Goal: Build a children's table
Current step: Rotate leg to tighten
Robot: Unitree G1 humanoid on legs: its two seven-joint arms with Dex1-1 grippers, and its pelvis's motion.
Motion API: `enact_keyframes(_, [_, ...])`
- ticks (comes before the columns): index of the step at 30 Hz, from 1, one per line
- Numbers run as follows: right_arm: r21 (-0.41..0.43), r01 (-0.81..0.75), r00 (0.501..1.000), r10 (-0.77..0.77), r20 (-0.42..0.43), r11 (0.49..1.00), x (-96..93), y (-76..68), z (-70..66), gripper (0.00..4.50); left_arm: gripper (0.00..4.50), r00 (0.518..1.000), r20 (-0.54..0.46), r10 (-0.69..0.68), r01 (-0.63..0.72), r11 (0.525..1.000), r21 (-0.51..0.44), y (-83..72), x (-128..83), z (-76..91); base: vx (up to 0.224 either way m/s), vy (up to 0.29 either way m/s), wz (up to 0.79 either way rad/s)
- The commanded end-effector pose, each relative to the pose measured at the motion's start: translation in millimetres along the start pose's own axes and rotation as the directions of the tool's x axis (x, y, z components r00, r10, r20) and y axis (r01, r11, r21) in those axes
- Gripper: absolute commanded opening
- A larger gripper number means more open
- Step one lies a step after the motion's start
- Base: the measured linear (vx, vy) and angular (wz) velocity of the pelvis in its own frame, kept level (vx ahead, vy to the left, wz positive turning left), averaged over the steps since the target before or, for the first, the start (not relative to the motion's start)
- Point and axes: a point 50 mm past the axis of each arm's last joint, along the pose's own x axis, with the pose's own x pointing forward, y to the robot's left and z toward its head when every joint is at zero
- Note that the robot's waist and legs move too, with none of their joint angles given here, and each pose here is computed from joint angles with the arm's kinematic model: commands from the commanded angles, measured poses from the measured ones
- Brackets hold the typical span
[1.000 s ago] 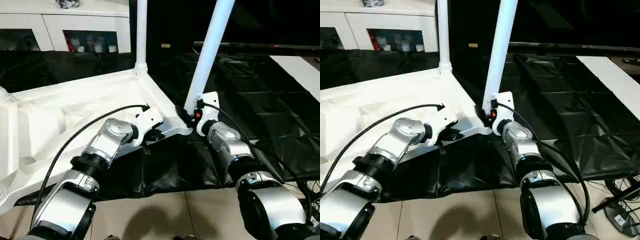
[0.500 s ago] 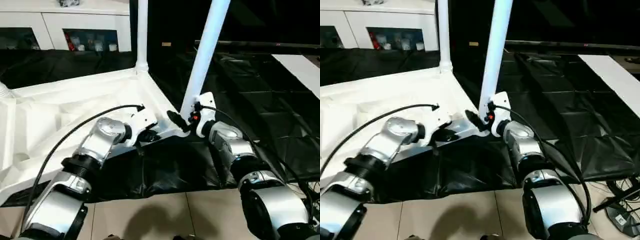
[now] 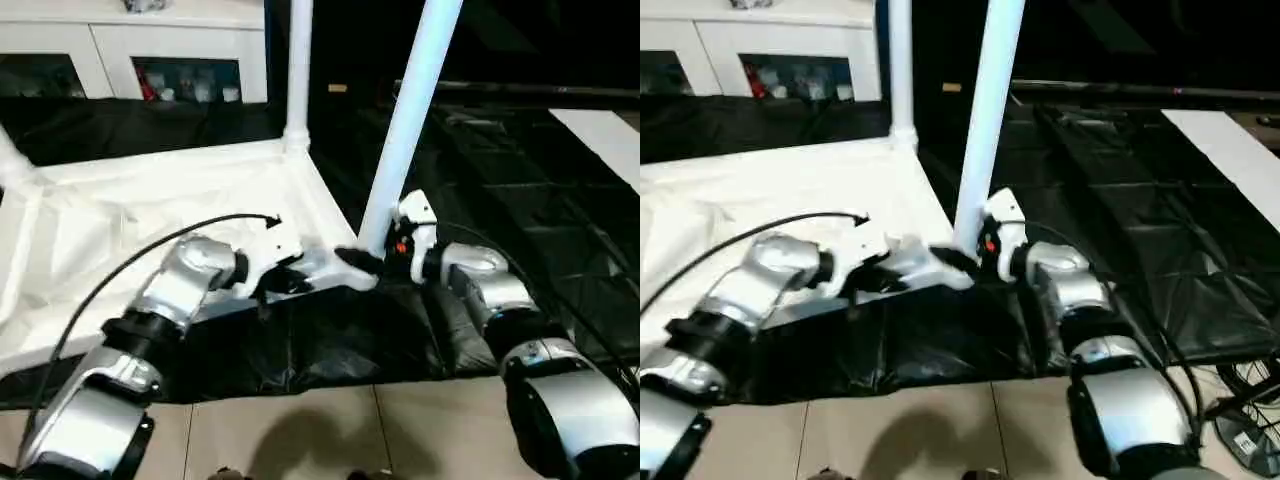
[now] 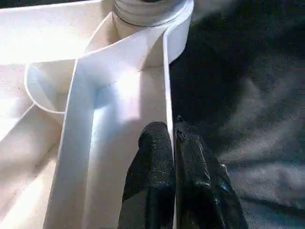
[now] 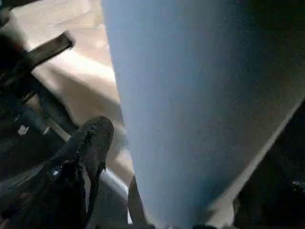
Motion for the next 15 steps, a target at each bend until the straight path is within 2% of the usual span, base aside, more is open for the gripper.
enact_keyframes(1, [0.002,-0.048,0.998,0.048,-0.045,0.999,-0.2,3.9,-6.0,3.89,0.00,0.997,0.053,-0.050,0.044,0.993,0.105,-2.3,0,21.4,0.000,0.000,0.00])
enact_keyframes(7, [-0.013,-0.152,0.983,0.149,-0.105,0.988,-6.7,7.4,-10.9,3.89,0.00,0.987,0.039,-0.156,0.148,0.977,0.152,-9.2,-8,18.0,0.000,0.000,0.00])
enact_keyframes(10, [-0.024,-0.210,0.968,0.205,-0.147,0.977,-8.9,10.5,-14.1,3.55,0.00,0.978,0.019,-0.206,0.199,0.965,0.172,-12.1,-12,14.6,0.000,0.000,0.00])
enact_keyframes(13, [-0.031,-0.229,0.962,0.221,-0.161,0.973,-9.1,11.8,-15.3,3.50,0.00,0.975,-0.001,-0.221,0.217,0.959,0.183,-12.1,-15,12.7,0.000,0.000,0.00])
enact_keyframes(14, [-0.033,-0.233,0.961,0.225,-0.161,0.972,-8.8,12.2,-15.2,3.19,0.00,0.975,-0.006,-0.223,0.221,0.958,0.186,-12.0,-16,12.3,0.000,0.000,0.00])
enact_keyframes(15, [-0.034,-0.235,0.961,0.226,-0.160,0.972,-8.7,12.4,-15.1,3.13,0.00,0.974,-0.008,-0.225,0.222,0.957,0.186,-11.9,-16,12.1,0.000,0.000,0.00])
